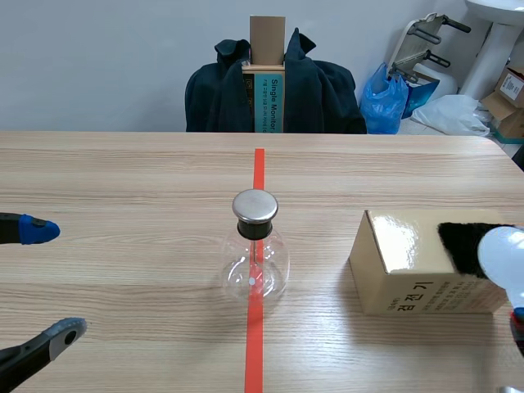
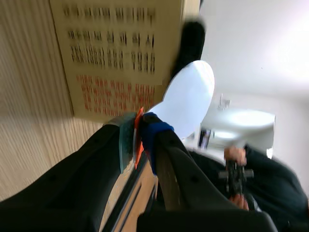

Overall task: Do the electroscope experiment.
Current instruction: 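Rub the plate on the fur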

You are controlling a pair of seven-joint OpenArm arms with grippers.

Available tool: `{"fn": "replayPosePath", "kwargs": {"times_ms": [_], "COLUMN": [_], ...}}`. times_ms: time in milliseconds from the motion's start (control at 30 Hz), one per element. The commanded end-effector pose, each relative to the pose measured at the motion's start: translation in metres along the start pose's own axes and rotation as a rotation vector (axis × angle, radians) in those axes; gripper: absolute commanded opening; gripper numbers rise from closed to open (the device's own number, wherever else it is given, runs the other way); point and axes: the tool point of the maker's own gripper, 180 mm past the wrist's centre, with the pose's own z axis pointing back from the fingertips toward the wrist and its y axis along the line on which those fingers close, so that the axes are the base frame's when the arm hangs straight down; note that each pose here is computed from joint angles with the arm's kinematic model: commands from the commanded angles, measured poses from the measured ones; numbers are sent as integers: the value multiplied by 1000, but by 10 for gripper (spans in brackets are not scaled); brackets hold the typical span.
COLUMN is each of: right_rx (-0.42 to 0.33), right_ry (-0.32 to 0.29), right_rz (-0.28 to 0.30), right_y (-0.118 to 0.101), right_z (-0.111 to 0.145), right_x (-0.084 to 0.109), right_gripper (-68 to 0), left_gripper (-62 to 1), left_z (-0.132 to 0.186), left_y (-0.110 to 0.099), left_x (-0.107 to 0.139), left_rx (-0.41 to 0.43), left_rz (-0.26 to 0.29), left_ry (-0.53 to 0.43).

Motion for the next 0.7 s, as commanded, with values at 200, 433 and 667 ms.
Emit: {"fn": "replayPosePath", "kwargs": {"times_ms": [200, 433, 667], "right_rx": [-6, -7, -34], "right_ry": [-34, -15, 27], "right_rz": [13, 13, 33], "right_y": [-4, -4, -12], "right_z": [-4, -3, -3], "right_x": [3, -1, -14], "right_gripper": [-667, -667, -667], "left_gripper": [14, 14, 14], "left_z": [-2, -2, -2], "left_y": [-1, -1, -1], "left_x": [6, 6, 6], "left_rx": [0, 0, 0], "left_rz": [7, 7, 7], "left_ry": [-31, -31, -31]}}
